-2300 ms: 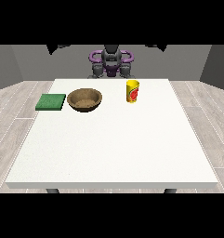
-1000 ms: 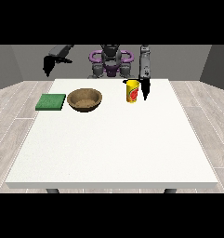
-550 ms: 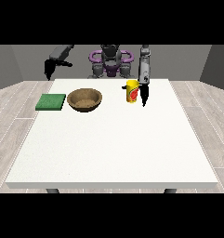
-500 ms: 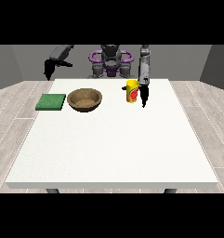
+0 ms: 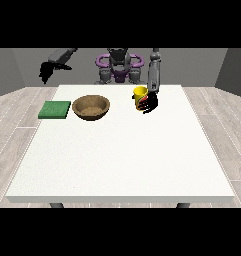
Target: Pick the cup and pour the ball into the bowl, then pick the bowl and place it on the pad
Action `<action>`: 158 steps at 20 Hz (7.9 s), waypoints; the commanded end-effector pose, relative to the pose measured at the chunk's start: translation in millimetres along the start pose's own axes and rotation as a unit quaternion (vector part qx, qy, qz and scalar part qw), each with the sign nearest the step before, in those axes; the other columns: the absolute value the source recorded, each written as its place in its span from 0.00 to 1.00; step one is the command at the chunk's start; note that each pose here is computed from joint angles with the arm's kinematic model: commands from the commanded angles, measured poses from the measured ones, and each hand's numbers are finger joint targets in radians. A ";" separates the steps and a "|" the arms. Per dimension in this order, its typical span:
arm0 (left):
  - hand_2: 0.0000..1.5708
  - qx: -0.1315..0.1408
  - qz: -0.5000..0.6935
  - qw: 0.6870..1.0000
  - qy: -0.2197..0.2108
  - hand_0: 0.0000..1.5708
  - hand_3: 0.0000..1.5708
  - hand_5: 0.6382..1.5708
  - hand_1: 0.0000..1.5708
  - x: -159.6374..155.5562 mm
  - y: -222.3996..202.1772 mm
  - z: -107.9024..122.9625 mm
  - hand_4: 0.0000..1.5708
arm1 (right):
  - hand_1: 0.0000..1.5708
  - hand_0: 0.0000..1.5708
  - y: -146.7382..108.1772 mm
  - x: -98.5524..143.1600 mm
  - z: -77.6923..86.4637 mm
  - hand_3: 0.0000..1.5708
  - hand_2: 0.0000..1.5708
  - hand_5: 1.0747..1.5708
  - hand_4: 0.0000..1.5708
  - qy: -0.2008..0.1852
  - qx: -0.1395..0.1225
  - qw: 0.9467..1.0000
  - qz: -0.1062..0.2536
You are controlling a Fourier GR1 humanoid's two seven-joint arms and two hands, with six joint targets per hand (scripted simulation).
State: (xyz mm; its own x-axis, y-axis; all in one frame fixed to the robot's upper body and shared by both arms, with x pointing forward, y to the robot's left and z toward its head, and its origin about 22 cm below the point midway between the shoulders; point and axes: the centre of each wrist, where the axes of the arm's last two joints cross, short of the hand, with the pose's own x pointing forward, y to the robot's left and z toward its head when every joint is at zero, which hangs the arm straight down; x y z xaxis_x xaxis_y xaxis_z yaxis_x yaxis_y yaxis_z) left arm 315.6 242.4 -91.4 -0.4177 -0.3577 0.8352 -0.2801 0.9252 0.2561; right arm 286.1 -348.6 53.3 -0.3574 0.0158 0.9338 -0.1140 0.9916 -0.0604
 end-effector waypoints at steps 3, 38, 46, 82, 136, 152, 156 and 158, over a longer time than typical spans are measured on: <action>1.00 -0.019 -0.029 0.998 0.044 0.84 1.00 0.65 0.84 0.3 -35.2 30.2 0.96 | 0.00 0.00 -8.7 -2.6 -1.1 0.00 0.00 1.00 0.00 0.027 -0.005 1.000 0.001; 1.00 -0.212 -0.617 0.752 -0.096 0.96 1.00 0.82 0.96 118.5 -101.3 -140.2 0.88 | 0.00 0.00 -53.7 -56.2 49.5 0.00 0.00 1.00 0.00 0.167 -0.037 0.985 -0.040; 1.00 -0.258 -0.739 0.579 -0.226 0.98 1.00 0.56 0.98 135.8 -155.7 -110.6 0.99 | 0.00 0.00 -55.6 -61.1 49.3 0.00 0.00 1.00 0.00 0.161 -0.033 0.985 -0.044; 0.00 -0.137 0.074 0.985 0.072 0.00 0.00 0.99 0.00 130.4 -74.4 -70.0 0.00 | 0.00 0.00 28.1 -77.2 -6.4 0.00 0.00 1.00 0.19 0.138 -0.151 0.977 -0.058; 0.00 -0.081 0.074 0.981 0.162 0.00 0.00 0.84 0.00 52.6 72.0 -52.6 0.64 | 1.00 1.00 1.1 -51.6 -78.1 0.48 1.00 1.00 0.50 0.378 -0.201 0.885 0.182; 0.00 -0.007 0.093 0.995 0.029 0.00 0.00 1.00 0.00 85.8 257.6 -102.2 0.81 | 1.00 1.00 -102.8 -14.4 -33.8 0.00 1.00 1.00 0.52 0.281 -0.277 0.895 0.208; 0.00 -0.005 0.110 0.993 0.039 0.00 0.00 1.00 0.00 84.9 291.1 -97.1 0.78 | 1.00 1.00 -89.4 -31.8 -29.6 0.00 1.00 0.99 0.51 0.284 -0.293 0.895 0.181; 0.00 0.002 0.102 0.995 0.013 0.00 0.00 0.99 0.00 98.3 307.9 -114.8 0.77 | 1.00 1.00 -101.1 -4.7 -51.8 0.00 1.00 0.99 0.48 0.241 -0.291 0.907 0.187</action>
State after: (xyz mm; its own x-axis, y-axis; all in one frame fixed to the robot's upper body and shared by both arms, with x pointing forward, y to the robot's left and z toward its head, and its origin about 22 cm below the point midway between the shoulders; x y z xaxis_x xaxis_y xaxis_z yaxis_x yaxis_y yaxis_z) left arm 291.8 478.7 97.6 -0.3895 -0.1548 0.9079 -0.1822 0.9792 0.0888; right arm 338.4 -434.7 47.8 0.2665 0.2726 0.9245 0.4661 0.8031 -0.3712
